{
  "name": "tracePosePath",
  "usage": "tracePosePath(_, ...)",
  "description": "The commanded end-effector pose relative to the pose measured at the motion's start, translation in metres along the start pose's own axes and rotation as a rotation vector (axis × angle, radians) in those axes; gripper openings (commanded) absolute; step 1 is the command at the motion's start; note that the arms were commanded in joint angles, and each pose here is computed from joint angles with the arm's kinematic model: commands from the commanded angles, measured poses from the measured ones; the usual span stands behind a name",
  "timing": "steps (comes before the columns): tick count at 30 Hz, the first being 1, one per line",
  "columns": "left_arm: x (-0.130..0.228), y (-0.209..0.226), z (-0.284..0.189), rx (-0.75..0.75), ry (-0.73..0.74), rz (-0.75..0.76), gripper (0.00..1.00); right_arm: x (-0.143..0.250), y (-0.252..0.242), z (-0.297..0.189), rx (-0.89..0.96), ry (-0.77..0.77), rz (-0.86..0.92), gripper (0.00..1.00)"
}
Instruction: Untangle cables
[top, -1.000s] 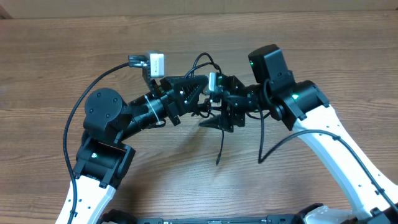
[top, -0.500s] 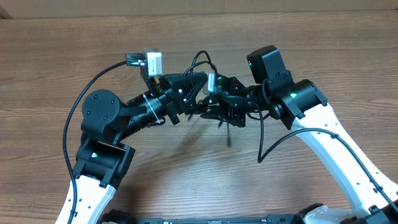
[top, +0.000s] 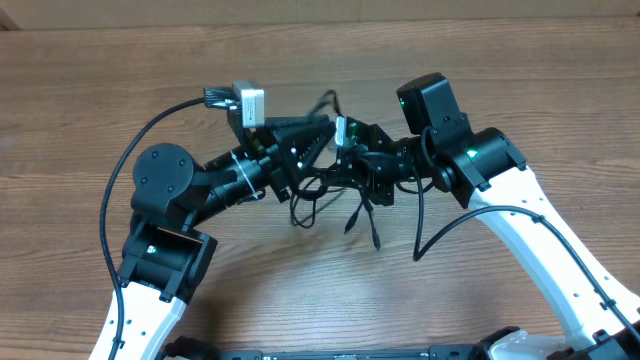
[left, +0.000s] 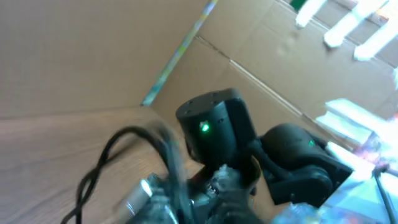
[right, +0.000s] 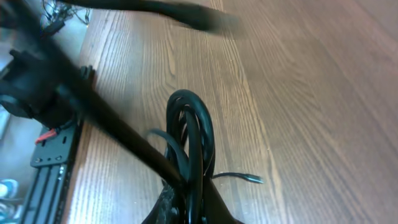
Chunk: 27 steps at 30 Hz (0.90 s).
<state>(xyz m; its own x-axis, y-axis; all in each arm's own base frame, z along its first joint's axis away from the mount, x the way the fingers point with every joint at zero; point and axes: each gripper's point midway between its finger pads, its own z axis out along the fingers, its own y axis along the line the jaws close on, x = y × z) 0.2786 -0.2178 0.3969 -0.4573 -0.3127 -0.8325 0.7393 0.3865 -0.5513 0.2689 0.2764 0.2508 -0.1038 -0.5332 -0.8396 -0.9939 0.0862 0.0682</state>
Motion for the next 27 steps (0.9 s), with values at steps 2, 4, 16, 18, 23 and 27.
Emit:
tracePosePath(2, -0.001, 0.014, 0.0, -0.089, -0.001, 0.119, 0.83, -0.012, 0.001, -0.004, -0.009, -0.03, 0.119, 0.04)
tracePosePath(4, 0.006, 0.033, -0.003, -0.185, 0.019, 0.115, 0.98, -0.012, 0.001, -0.004, -0.01, -0.03, 0.162, 0.04)
tracePosePath(16, 0.059, 0.112, -0.042, -0.629, 0.173, -0.028, 1.0, -0.009, -0.017, -0.016, 0.039, -0.051, 0.307, 0.04)
tracePosePath(18, 0.066, 0.12, -0.049, -0.68, 0.194, -0.044, 1.0, -0.007, -0.025, -0.022, 0.062, -0.063, 0.354, 0.04)
tracePosePath(23, 0.078, 0.129, -0.061, -0.752, 0.233, -0.073, 1.0, -0.001, -0.052, -0.043, 0.137, -0.109, 0.511, 0.04)
tracePosePath(27, 0.081, 0.129, -0.062, -0.752, 0.241, -0.088, 1.0, -0.005, -0.06, -0.059, 0.118, -0.176, 0.56, 0.04)
